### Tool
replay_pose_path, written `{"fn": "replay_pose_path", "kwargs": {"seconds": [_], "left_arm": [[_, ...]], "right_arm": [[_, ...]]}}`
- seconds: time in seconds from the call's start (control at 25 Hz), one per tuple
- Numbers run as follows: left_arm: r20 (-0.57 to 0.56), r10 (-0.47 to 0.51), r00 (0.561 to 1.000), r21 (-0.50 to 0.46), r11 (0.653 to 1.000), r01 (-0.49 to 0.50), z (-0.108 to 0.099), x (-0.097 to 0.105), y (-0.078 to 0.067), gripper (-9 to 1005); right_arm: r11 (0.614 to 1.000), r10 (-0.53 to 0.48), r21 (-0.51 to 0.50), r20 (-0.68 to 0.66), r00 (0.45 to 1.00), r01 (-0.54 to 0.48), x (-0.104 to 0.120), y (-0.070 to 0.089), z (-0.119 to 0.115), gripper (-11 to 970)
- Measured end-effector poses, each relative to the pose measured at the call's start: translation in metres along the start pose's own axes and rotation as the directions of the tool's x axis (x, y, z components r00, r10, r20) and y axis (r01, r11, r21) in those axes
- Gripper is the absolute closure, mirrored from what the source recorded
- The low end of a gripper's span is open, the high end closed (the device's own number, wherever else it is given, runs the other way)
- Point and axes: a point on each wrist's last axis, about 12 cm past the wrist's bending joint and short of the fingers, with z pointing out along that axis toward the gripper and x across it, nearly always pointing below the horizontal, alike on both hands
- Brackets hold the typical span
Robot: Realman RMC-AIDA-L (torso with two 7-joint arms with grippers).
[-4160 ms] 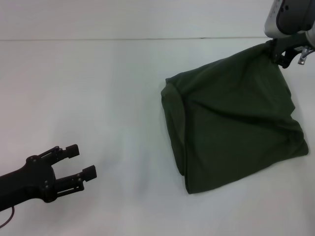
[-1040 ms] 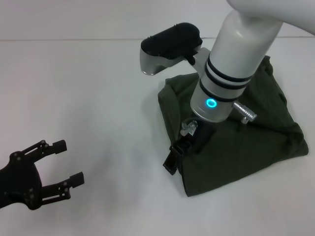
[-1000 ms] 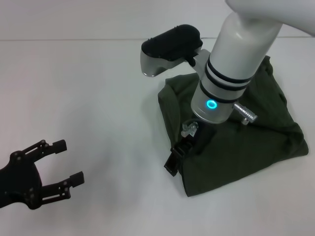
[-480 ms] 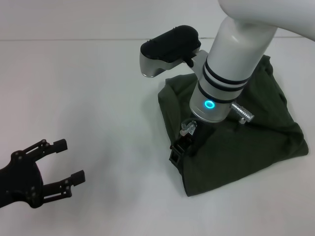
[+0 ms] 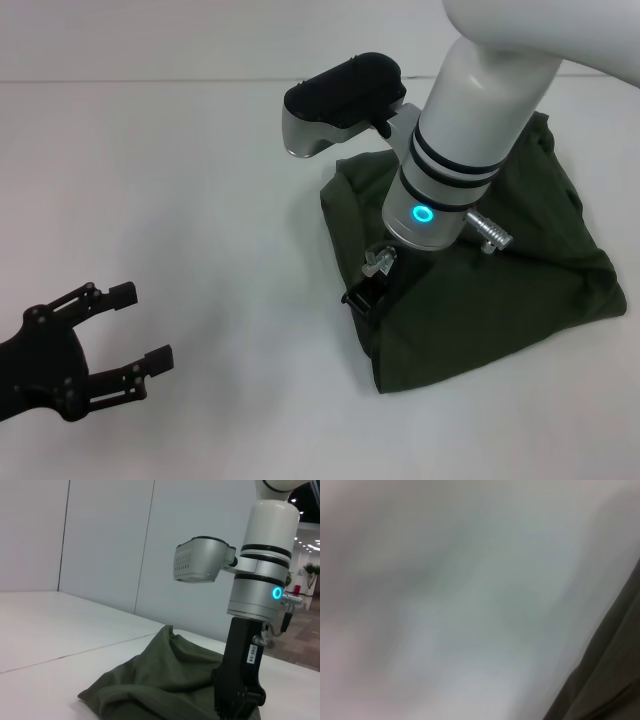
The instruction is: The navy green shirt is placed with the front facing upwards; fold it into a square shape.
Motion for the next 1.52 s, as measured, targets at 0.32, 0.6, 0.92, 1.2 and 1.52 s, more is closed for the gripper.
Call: {"fn": "replay_pose_path", "kwargs": {"seconds": [0.32, 0.6, 0.92, 1.2, 1.52], "left_arm": [[-0.004, 0.006, 1.000, 0.004, 1.000, -0.006, 0.002, -0.001, 0.002, 96], [-0.004, -0.008, 1.000, 0.014, 1.000, 0.008, 0.006, -0.005, 0.005, 96], [0.000, -0.060, 0.998, 0.010, 0.998, 0.060, 0.012, -0.005, 0.005, 96], [0.009, -0.104, 0.995, 0.006, 0.995, 0.104, 0.014, -0.002, 0.004, 96], [0.016, -0.133, 0.991, 0.003, 0.991, 0.133, 0.017, 0.002, 0.001, 96]], "right_arm": [[0.999, -0.014, -0.029, 0.018, 1.000, 0.015, 0.006, -0.003, -0.007, 935], [0.998, -0.016, -0.065, 0.096, 0.995, 0.022, 0.022, -0.034, -0.032, 927], [0.995, -0.033, -0.089, 0.193, 0.981, 0.051, 0.049, -0.075, -0.064, 918], [0.991, -0.089, -0.073, 0.231, 0.969, 0.109, 0.062, -0.098, -0.082, 910], [0.989, -0.145, 0.033, 0.249, 0.958, 0.142, 0.081, -0.124, -0.106, 902]]}}
